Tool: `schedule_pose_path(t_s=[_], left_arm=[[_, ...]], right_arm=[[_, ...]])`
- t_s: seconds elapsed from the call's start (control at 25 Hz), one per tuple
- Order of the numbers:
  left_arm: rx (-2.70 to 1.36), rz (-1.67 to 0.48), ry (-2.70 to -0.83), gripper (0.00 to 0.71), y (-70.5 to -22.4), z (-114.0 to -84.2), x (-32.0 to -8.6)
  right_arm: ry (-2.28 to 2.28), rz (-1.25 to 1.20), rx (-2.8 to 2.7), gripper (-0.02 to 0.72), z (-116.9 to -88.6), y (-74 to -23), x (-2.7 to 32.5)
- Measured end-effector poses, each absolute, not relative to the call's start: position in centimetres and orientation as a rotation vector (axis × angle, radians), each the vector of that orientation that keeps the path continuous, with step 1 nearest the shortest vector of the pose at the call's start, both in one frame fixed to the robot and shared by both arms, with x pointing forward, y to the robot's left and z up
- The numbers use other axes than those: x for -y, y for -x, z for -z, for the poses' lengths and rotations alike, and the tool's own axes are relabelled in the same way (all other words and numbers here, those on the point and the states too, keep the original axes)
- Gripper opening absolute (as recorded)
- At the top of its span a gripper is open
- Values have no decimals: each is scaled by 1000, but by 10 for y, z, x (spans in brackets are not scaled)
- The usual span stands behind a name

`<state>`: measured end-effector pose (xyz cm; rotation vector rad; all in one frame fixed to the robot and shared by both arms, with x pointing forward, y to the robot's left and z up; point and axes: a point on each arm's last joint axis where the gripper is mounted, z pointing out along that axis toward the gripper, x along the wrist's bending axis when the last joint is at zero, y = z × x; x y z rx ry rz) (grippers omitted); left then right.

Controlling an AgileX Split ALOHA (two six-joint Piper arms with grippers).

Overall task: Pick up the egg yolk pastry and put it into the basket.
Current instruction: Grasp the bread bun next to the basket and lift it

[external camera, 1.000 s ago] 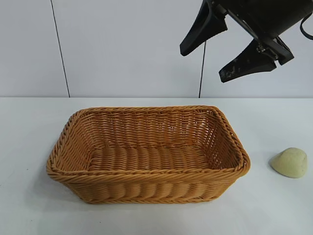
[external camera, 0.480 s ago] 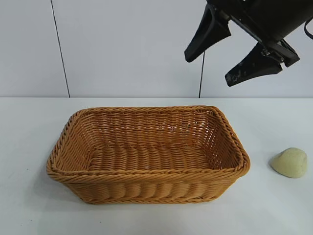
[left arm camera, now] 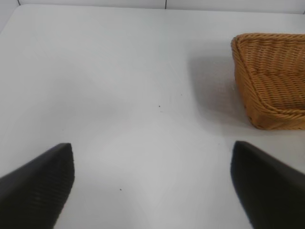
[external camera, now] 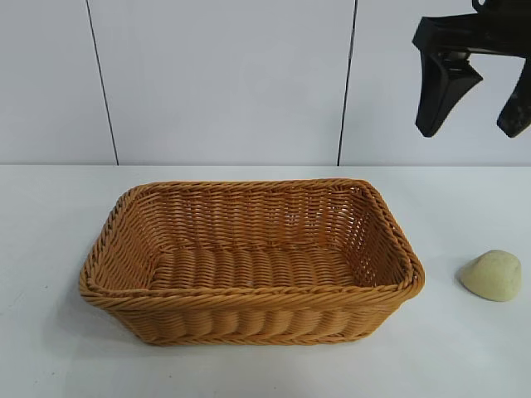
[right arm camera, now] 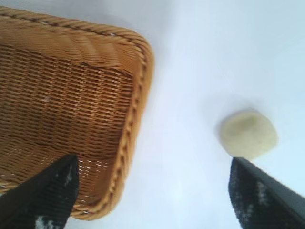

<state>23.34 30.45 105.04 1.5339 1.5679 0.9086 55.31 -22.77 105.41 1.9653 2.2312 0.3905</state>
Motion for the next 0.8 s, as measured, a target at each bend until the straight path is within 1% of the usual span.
schedule_pose_path(t_s=[0.28, 0.4, 0.56, 0.8], left_arm=[[-1568, -908, -1534, 643, -233, -1050, -304], [-1568, -908, -1534, 643, -233, -1050, -304], [-1568, -908, -1534, 643, -233, -1050, -304], [-1568, -908, -1534, 643, -233, -1050, -304]], right_arm=[[-2100, -322, -2119, 615, -1036, -569, 266], [-2147, -294, -2090, 615, -1024, -577, 277], [-2171, -257, -2096, 615, -1000, -589, 280], [-2209, -135, -2140, 615, -952, -603, 280]])
